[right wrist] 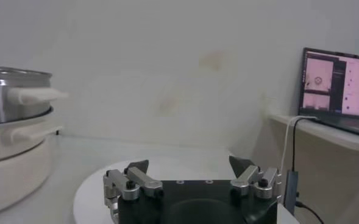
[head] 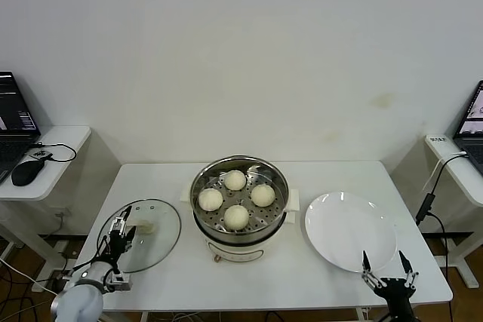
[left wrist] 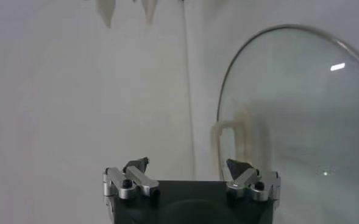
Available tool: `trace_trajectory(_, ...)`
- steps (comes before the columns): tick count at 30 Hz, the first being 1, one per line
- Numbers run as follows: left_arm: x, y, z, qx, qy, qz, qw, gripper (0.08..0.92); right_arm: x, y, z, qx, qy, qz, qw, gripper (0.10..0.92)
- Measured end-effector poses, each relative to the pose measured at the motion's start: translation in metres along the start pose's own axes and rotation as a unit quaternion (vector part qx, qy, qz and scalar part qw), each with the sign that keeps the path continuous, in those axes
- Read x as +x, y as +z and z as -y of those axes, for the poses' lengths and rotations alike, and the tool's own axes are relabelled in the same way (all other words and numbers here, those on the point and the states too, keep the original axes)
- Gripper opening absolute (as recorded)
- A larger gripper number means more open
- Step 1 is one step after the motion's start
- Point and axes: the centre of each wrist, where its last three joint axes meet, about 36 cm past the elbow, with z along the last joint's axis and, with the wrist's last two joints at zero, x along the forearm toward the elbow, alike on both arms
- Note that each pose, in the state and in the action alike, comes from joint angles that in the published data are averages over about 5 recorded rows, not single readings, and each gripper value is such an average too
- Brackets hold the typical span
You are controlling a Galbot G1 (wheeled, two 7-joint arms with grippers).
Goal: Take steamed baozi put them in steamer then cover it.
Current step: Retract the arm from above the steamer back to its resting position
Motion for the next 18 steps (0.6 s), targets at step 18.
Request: trace_trajectory(18,-0.024,0.001,0.010,-0.005,0.008,-0.007,1.000,0.498,-0.001,0.001,-0.006,0.001,-0.010,-0.001,1.000,0.823)
